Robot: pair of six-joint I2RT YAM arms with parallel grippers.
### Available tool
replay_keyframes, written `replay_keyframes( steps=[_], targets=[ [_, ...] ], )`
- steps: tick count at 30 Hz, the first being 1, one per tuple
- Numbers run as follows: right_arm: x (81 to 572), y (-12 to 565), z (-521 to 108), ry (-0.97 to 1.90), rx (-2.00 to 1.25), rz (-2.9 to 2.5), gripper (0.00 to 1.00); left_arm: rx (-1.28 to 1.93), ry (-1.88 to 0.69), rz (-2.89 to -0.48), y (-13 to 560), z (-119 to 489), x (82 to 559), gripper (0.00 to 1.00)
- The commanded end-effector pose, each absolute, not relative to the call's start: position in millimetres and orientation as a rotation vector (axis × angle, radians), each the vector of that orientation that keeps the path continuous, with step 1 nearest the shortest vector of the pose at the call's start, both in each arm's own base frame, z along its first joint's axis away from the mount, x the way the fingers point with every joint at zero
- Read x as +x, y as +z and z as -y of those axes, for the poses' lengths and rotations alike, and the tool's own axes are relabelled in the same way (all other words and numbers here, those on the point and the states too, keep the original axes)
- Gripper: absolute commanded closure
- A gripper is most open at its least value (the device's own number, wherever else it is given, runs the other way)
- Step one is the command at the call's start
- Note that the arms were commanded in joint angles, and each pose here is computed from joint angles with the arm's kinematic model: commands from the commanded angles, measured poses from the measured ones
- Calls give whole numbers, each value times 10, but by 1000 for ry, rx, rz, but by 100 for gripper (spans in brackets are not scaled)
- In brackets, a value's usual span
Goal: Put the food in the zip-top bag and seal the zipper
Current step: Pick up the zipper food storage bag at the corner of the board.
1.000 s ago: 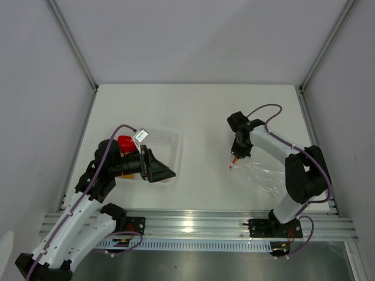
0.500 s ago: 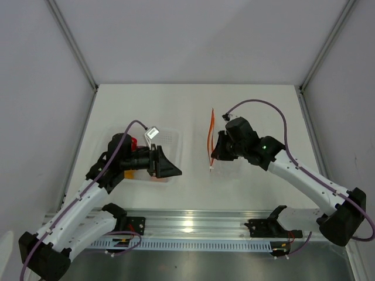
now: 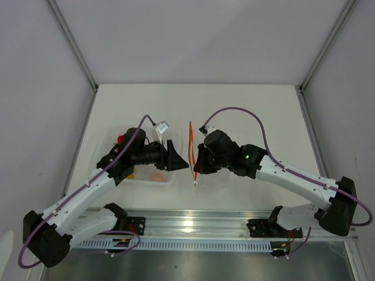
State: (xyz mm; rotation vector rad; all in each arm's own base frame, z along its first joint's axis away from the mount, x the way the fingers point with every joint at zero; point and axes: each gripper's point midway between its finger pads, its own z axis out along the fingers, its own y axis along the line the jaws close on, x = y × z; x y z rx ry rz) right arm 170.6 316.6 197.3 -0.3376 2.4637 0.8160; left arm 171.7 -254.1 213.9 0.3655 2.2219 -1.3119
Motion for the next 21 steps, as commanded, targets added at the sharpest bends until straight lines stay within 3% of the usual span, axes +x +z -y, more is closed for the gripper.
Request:
replay_keyframes(
  steps=[1,3,15,18,21],
  targets=[
    [1761,2235,-3317,858,-308,-2381,100,367,-1257,-2177,2233,2579,1884,33],
    [1734,2242,-3334,849,-312,-2380,100,373,-1249,-2186,2217,2613,1925,40],
    [1599,2368,-3361,856,-342,-2356,100,349,-1178,-2217,2100,2655,2125,45],
    [1585,2388,-3344,845,-340,-2356,100,360,-1181,-2219,2083,2681,2148,59],
    [1592,2390,-3307,808,-332,-2363,100,372,-1176,-2220,2090,2678,2146,83]
  ],
)
